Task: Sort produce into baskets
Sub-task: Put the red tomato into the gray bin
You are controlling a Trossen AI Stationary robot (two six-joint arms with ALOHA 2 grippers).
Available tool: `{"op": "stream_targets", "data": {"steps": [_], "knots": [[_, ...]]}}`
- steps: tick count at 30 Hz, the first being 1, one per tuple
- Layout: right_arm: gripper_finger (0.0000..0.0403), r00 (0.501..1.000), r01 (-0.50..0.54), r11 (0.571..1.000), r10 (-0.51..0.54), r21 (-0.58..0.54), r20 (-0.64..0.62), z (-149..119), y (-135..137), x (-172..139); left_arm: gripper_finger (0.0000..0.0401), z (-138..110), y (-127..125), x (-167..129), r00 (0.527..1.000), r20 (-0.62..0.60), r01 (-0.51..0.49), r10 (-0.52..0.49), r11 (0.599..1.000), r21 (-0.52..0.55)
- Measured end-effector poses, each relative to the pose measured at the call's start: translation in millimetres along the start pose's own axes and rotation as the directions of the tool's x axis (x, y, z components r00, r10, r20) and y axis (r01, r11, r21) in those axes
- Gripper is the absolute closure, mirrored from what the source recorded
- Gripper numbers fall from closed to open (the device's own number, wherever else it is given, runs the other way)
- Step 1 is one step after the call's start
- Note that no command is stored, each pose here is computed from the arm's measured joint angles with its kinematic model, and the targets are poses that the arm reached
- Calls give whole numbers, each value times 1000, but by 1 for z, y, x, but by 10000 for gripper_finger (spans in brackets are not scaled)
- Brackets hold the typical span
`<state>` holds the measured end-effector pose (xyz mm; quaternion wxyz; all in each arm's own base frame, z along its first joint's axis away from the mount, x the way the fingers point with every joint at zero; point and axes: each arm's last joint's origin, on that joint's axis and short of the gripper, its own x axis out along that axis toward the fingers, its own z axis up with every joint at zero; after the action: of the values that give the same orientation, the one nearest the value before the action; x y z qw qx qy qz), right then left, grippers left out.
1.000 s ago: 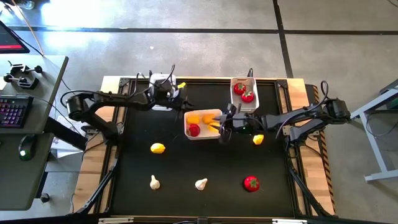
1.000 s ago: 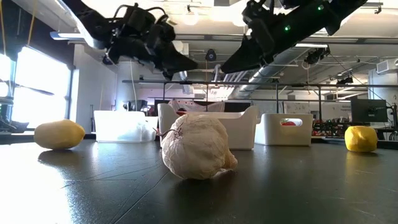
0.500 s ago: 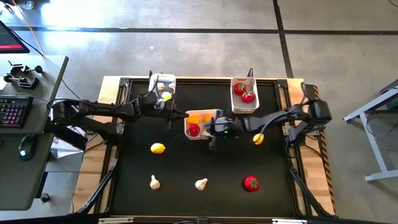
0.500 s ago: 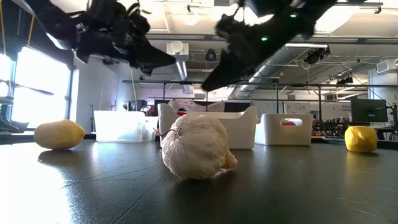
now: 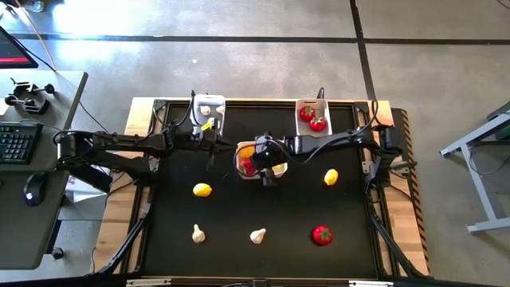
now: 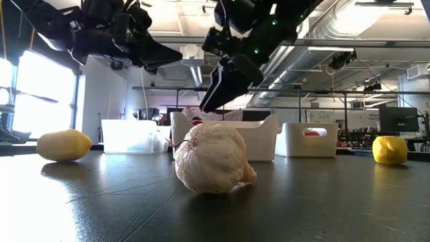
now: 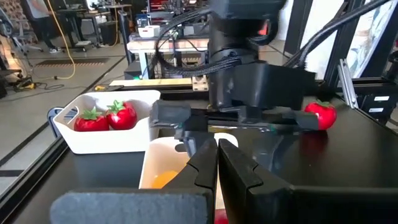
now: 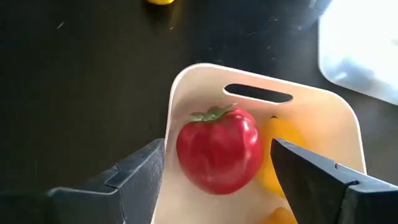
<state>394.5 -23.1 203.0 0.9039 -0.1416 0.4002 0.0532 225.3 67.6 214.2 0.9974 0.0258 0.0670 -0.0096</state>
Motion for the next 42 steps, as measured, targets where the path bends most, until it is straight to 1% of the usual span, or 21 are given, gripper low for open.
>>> {"op": "stream_targets", "data": {"steps": [3, 7, 9, 14, 18, 25, 28, 31, 34, 42], "knots": [[118, 1000, -7, 999, 7, -42, 1, -3, -5, 4, 401, 0, 0, 0, 1000, 0, 0, 0, 1000, 2], [118, 1000, -5, 998, 5, -60, 1, -8, -13, 11, 401, 0, 0, 0, 1000, -1, 0, 0, 1000, 2], [118, 999, -32, 998, 32, -57, 2, -11, -15, 14, 401, 0, 0, 0, 1000, -2, 1, -1, 1000, 3], [118, 999, -30, 998, 31, -61, 11, -15, -19, 25, 401, -1, 0, 0, 1000, -9, 3, -3, 1000, 6], [118, 999, -53, 997, 53, -51, 6, -21, -22, 33, 401, -2, 0, 0, 1000, -16, 5, -5, 1000, 3], [119, 999, -51, 998, 51, -40, 6, -24, -25, 36, 401, -2, 0, 0, 1000, -17, 5, -5, 1000, 3], [127, 999, -49, 998, 49, -29, 5, -25, -28, 36, 401, -2, 0, 0, 1000, -17, 4, -4, 1000, 3], [152, 999, -46, 999, 47, -26, 5, -25, -29, 36, 401, -2, 0, 0, 1000, -17, 4, -4, 1000, 3], [195, 999, -42, 999, 42, -22, 1, -26, -31, 36, 401, -2, 0, 0, 1000, -17, 4, -4, 1000, 3], [354, 1000, -16, 1000, 16, -23, -21, -28, -31, 37, 401, -2, 0, 0, 1000, -17, 5, -5, 1000, 3]]}}
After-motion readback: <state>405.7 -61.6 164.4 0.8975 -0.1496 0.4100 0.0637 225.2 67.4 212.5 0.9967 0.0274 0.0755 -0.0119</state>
